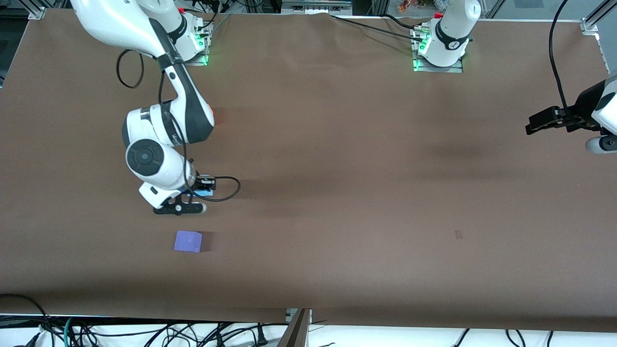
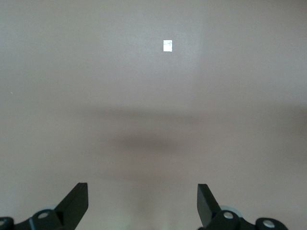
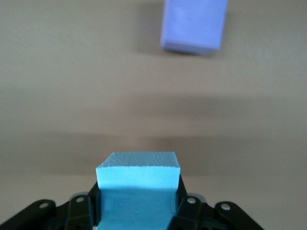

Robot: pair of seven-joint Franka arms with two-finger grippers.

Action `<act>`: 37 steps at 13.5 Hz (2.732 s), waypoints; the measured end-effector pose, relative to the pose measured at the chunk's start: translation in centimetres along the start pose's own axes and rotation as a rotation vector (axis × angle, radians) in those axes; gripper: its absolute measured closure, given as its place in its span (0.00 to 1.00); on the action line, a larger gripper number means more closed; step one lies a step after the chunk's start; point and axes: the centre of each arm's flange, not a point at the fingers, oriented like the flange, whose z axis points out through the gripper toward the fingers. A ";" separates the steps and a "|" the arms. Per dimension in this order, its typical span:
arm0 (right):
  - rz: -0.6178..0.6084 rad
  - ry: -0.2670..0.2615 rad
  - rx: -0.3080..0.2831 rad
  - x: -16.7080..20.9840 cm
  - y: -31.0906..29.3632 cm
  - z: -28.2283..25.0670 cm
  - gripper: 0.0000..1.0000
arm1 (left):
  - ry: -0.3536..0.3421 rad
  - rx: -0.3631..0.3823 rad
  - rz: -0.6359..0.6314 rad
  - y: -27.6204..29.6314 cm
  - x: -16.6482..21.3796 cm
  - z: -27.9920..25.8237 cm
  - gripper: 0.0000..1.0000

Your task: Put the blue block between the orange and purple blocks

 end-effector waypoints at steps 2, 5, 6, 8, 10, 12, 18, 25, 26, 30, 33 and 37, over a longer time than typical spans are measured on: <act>0.002 0.015 0.008 -2.9 1.0 3.0 0.44 | 0.000 0.000 0.001 0.0 0.0 0.0 0.00; 0.000 0.042 0.018 -5.6 1.5 6.3 0.44 | 0.000 0.000 0.002 0.1 0.0 0.0 0.00; 0.000 0.049 0.019 -6.2 1.6 7.2 0.44 | 0.000 0.000 0.003 0.1 0.0 0.0 0.00; 0.003 0.059 0.021 -6.9 2.0 8.2 0.44 | -0.001 0.000 0.003 0.1 0.0 0.0 0.00; 0.014 0.066 0.020 -6.9 2.7 8.4 0.44 | -0.001 0.000 0.003 0.1 0.0 0.1 0.00; 0.030 0.074 0.021 -6.6 3.6 8.4 0.44 | -0.002 0.000 0.003 0.1 0.1 0.1 0.00; 0.041 0.071 0.021 -6.6 4.1 8.7 0.44 | -0.005 0.000 0.003 0.1 0.2 0.3 0.00; 0.101 0.081 0.038 -5.8 3.4 5.3 0.02 | -0.003 0.000 0.003 0.1 0.2 0.2 0.00; 0.107 0.069 0.039 -5.4 3.2 2.9 0.00 | 0.005 0.000 0.004 0.1 0.3 -0.2 0.00; 0.118 0.083 0.062 -5.1 3.4 -10.9 0.00 | 0.025 -0.002 0.004 0.2 0.7 -1.0 0.00; 0.119 0.093 0.075 -6.8 4.4 -20.6 0.00 | 0.022 -0.002 0.004 0.2 0.8 -0.8 0.00; 0.086 0.009 0.055 -9.5 7.2 -28.7 0.00 | 0.023 -0.002 0.004 0.2 0.8 -0.9 0.00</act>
